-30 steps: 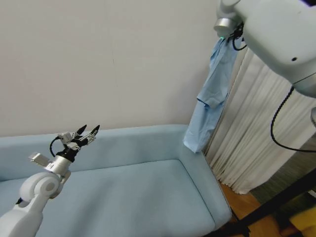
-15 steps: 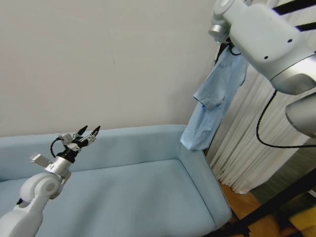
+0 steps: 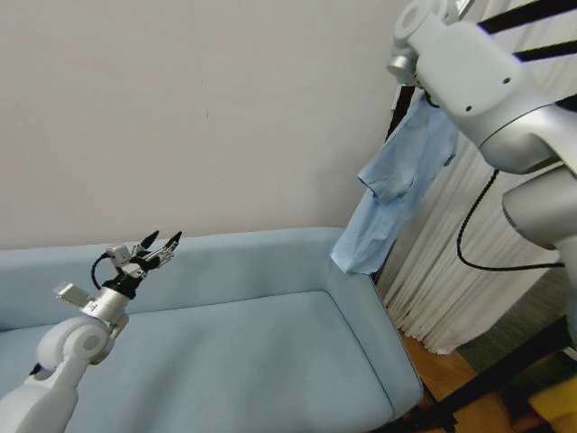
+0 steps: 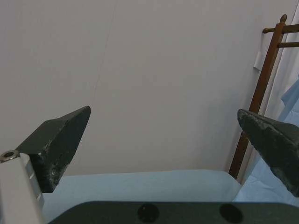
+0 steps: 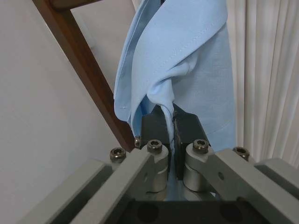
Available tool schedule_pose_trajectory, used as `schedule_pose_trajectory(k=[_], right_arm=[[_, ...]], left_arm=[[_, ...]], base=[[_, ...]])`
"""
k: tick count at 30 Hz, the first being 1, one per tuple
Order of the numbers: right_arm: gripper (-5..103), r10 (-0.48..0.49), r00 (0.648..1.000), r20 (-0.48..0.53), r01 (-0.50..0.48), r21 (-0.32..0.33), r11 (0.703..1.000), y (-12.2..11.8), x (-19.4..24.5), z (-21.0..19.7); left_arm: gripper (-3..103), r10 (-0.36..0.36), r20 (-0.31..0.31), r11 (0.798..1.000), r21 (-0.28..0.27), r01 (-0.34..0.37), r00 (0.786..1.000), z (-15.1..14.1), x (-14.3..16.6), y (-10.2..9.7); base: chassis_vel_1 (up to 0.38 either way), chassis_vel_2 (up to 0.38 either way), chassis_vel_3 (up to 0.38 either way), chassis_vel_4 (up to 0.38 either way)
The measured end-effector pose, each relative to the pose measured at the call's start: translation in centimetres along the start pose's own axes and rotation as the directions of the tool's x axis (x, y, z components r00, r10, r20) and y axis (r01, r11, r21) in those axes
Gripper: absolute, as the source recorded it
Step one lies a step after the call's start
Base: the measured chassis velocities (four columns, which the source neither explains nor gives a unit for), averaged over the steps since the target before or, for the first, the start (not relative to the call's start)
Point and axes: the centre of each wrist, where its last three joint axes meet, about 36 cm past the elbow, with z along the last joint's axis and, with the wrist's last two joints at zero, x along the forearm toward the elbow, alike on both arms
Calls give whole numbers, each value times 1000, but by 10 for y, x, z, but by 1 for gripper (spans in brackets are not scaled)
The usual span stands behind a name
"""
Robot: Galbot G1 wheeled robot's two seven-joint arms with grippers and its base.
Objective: Pick up the clothes from the sofa and hang them on the clothes hanger.
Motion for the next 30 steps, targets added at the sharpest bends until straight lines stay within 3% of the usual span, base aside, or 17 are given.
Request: schedule_pose_trajectory(k=[30], right_arm=[[2, 0, 1000, 19, -1, 25, 1000, -26, -44, 11]], left_arm=[[100, 14, -8, 1000, 2, -14, 1000, 1, -1, -1]], base=[[0, 0, 0, 0]])
